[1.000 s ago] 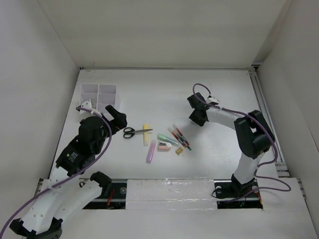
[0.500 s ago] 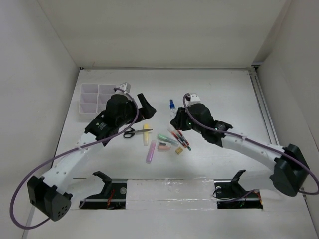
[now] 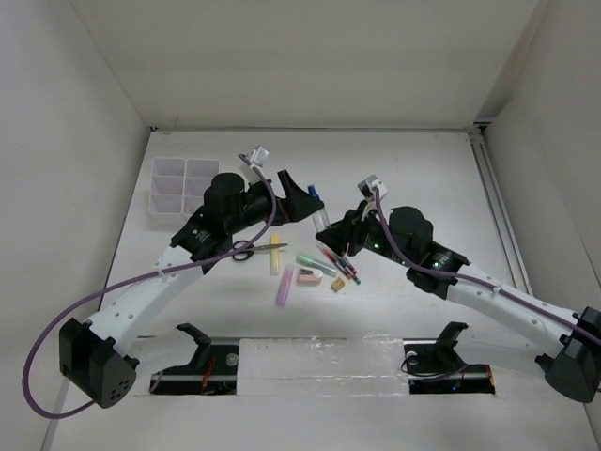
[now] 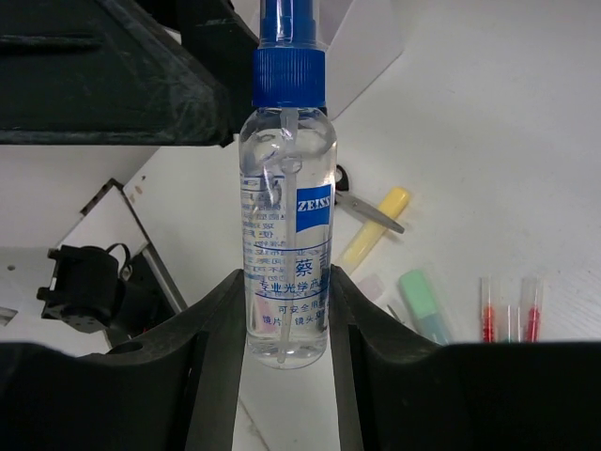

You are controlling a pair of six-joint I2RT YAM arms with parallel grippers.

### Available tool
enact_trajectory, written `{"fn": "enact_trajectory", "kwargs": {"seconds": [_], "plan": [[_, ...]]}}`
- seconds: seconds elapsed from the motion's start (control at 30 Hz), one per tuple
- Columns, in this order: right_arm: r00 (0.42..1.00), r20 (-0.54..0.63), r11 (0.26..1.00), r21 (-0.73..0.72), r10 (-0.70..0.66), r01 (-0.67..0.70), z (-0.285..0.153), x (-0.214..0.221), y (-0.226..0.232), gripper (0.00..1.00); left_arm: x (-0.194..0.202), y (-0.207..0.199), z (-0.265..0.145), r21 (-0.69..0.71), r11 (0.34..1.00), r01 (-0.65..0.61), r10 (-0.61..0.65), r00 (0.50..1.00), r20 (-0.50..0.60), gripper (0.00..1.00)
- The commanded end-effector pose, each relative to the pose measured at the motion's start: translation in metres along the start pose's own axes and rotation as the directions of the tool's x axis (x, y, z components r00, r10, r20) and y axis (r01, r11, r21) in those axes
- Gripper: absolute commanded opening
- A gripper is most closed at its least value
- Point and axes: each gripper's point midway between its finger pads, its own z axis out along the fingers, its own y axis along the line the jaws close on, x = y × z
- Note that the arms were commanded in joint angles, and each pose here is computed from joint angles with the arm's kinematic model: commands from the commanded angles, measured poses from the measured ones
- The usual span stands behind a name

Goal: Sort the stationery into containers
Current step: Pick up the stationery from the center of the board.

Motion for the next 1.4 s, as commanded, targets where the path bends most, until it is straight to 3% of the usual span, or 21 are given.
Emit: {"fn": "enact_trajectory", "kwargs": {"seconds": [0.0,0.07,0.23,0.37,0.4,0.5,0.53,0.63,0.67,0.77,0.8,0.83,0.9,0.93,0.97,1.0,1.13,1.23,1.37], "plan": [[0.996,0.093,0.997,-0.072,-0.007,0.014,0.004,-0.032,0.022,0.0,-0.004,-0.023,-0.006,0.116,0.993,-0.02,0.018,1.0,0.018,1.0],[0.997,0.081,0.997,-0.077,-0.007,0.014,0.011,-0.029,0.024,0.0,-0.001,-0.024,-0.006,0.131,0.991,-0.022,0.021,1.0,0.006,1.0],[0.993,0.117,0.994,-0.105,0.0,0.012,0.013,-0.04,0.031,0.0,0.003,-0.024,-0.004,0.149,0.989,-0.023,0.024,1.0,-0.009,0.76],[0.993,0.122,0.994,-0.109,0.0,0.014,0.017,-0.046,0.033,0.0,0.007,-0.022,-0.001,0.152,0.988,-0.02,0.023,1.0,-0.021,0.69],[0.993,0.122,0.994,-0.109,0.0,0.014,0.02,-0.047,0.034,0.0,0.007,-0.022,-0.001,0.152,0.988,-0.02,0.023,1.0,-0.021,0.56],[0.992,0.123,0.991,-0.133,-0.002,0.019,0.021,-0.05,0.039,0.0,0.008,-0.019,0.001,0.145,0.989,-0.016,0.02,0.999,-0.028,0.36],[0.991,0.131,0.99,-0.137,-0.003,0.021,0.021,-0.052,0.04,0.0,0.009,-0.016,0.004,0.133,0.991,-0.012,0.016,0.999,-0.027,0.24],[0.992,0.129,0.987,-0.159,0.005,0.016,0.019,-0.05,0.046,0.0,0.01,-0.012,0.009,0.119,0.993,-0.013,0.018,0.999,-0.04,0.05],[0.992,0.129,0.987,-0.159,0.005,0.016,0.019,-0.05,0.046,0.0,0.007,-0.011,0.011,0.112,0.994,-0.014,0.017,0.999,-0.032,0.0],[0.992,0.124,0.985,-0.17,0.004,0.017,0.018,-0.049,0.048,0.01,0.0,-0.008,0.012,0.082,0.996,-0.023,0.023,1.0,-0.001,0.0],[0.993,0.118,0.983,-0.182,0.003,0.019,0.018,-0.048,0.05,0.07,-0.005,-0.01,0.012,0.083,0.996,-0.036,0.035,0.999,0.013,0.0],[0.992,0.128,0.982,-0.185,-0.006,0.03,0.016,-0.05,0.051,0.31,-0.008,-0.013,0.012,0.089,0.995,-0.052,0.05,0.998,0.022,0.0],[0.991,0.13,0.982,-0.186,-0.006,0.031,0.013,-0.05,0.051,0.55,-0.014,-0.017,0.011,0.092,0.993,-0.071,0.068,0.997,0.04,0.0],[0.991,0.131,0.987,-0.162,-0.004,0.026,0.014,-0.047,0.045,0.74,-0.018,-0.021,0.01,0.1,0.992,-0.076,0.072,0.996,0.049,0.0],[0.99,0.138,0.988,-0.151,-0.003,0.024,0.012,-0.047,0.043,0.79,-0.018,-0.021,0.01,0.099,0.991,-0.088,0.084,0.995,0.05,0.0],[0.988,0.152,0.989,-0.145,-0.003,0.025,0.009,-0.051,0.043,0.97,-0.023,-0.023,0.01,0.099,0.99,-0.101,0.095,0.993,0.065,0.0],[0.991,0.132,0.999,-0.05,-0.01,0.017,0.007,-0.045,0.025,1.0,-0.044,-0.029,0.006,0.065,0.987,-0.15,0.14,0.98,0.145,0.0],[0.992,0.126,0.99,0.139,-0.01,-0.008,-0.006,-0.039,-0.009,1.0,-0.074,-0.023,-0.002,-0.065,0.983,-0.169,0.179,0.958,0.225,0.0],[0.987,0.159,0.908,0.413,0.0,-0.066,-0.043,-0.044,-0.055,1.0,-0.112,-0.014,-0.014,-0.246,0.952,-0.179,0.251,0.92,0.301,0.0]]}}
